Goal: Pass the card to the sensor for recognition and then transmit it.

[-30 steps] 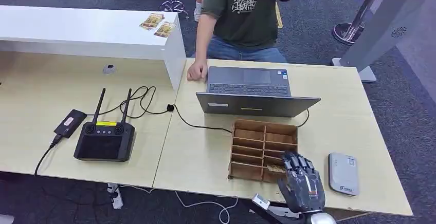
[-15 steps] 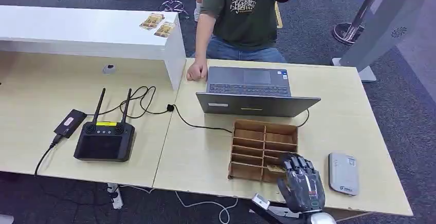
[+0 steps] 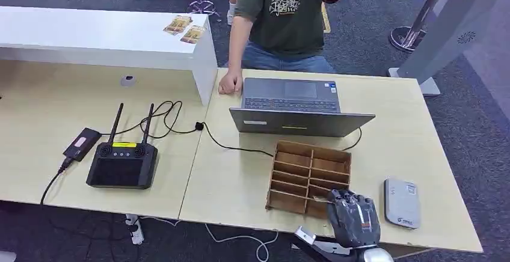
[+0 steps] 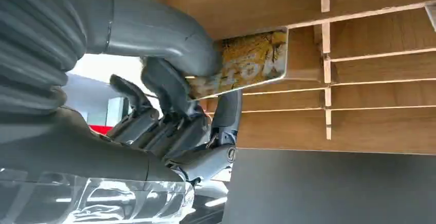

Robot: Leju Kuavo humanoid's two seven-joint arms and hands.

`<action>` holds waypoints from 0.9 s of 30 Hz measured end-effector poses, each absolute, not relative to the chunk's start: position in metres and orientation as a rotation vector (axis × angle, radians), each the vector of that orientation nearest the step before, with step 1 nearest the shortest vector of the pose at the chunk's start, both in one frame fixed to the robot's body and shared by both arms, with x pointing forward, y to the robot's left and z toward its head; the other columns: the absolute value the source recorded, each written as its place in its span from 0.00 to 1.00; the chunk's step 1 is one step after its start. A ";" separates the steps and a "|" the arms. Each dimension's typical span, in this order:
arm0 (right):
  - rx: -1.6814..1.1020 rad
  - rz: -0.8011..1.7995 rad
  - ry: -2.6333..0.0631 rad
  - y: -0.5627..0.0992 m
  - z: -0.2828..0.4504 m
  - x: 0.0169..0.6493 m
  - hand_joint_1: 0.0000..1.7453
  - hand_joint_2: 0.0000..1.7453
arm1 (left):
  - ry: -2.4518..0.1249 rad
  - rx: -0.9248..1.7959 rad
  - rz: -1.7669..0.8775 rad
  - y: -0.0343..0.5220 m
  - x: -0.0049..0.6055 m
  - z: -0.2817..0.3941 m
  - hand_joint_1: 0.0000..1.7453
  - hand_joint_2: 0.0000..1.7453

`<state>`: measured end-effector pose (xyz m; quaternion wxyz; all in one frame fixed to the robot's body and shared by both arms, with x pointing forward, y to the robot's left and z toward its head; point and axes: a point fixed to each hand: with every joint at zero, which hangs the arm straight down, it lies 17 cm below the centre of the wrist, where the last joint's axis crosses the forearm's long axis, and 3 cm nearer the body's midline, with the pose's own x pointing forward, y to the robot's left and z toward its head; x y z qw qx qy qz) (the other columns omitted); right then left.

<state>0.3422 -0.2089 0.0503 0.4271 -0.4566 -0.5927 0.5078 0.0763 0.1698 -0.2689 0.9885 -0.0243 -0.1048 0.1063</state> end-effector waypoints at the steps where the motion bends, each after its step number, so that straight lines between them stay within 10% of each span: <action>1: -1.141 1.267 -1.483 -0.209 0.051 0.342 1.00 1.00 | -0.211 -0.049 0.213 0.170 0.076 -0.269 0.00 0.00; 27: -1.183 1.070 -1.652 -0.207 0.107 0.338 1.00 1.00 | -0.215 -0.053 0.214 0.167 0.076 -0.268 0.00 0.00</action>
